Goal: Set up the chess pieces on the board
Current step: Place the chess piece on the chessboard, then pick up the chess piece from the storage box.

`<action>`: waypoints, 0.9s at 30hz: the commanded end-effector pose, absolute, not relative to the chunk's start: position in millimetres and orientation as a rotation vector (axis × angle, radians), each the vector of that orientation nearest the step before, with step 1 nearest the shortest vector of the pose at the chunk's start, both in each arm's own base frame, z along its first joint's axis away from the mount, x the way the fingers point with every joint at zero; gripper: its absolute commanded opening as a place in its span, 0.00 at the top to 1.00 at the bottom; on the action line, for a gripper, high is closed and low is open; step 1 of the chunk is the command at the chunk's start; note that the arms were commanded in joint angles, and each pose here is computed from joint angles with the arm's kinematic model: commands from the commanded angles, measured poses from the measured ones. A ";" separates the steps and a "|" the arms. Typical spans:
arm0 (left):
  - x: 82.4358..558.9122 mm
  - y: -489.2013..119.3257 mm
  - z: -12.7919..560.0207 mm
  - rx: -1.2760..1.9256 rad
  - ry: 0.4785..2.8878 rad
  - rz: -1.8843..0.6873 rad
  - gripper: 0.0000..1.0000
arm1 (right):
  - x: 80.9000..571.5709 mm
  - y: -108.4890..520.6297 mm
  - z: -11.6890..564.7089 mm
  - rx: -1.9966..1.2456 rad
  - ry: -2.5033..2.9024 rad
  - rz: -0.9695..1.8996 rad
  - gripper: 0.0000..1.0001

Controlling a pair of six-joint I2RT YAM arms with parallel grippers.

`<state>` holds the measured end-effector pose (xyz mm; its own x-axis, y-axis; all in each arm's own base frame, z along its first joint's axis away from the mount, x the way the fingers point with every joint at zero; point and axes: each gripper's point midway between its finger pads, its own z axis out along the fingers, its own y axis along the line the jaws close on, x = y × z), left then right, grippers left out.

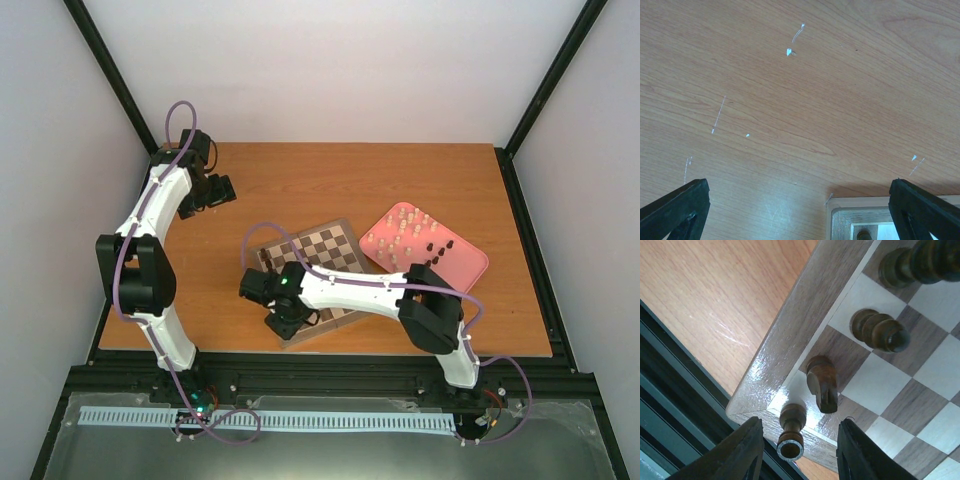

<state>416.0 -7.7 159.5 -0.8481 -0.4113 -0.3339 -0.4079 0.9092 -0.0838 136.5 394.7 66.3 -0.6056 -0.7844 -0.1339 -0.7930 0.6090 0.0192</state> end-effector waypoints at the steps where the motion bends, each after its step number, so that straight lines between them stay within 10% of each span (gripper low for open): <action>1: 416.4 -8.6 179.6 -0.585 2.675 -0.019 0.00 | 147.0 398.6 89.8 -1.297 2.650 0.162 0.58; 27: 416.8 -7.1 171.4 -0.589 2.691 -0.001 0.00 | 130.9 354.4 71.0 -1.235 2.753 0.236 0.29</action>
<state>415.9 -6.5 160.4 -0.8464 -0.4111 -0.3385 -0.4100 0.9087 -0.0786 122.9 344.8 79.0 -0.6507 -0.7444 -0.1500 -0.7582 0.6477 0.0746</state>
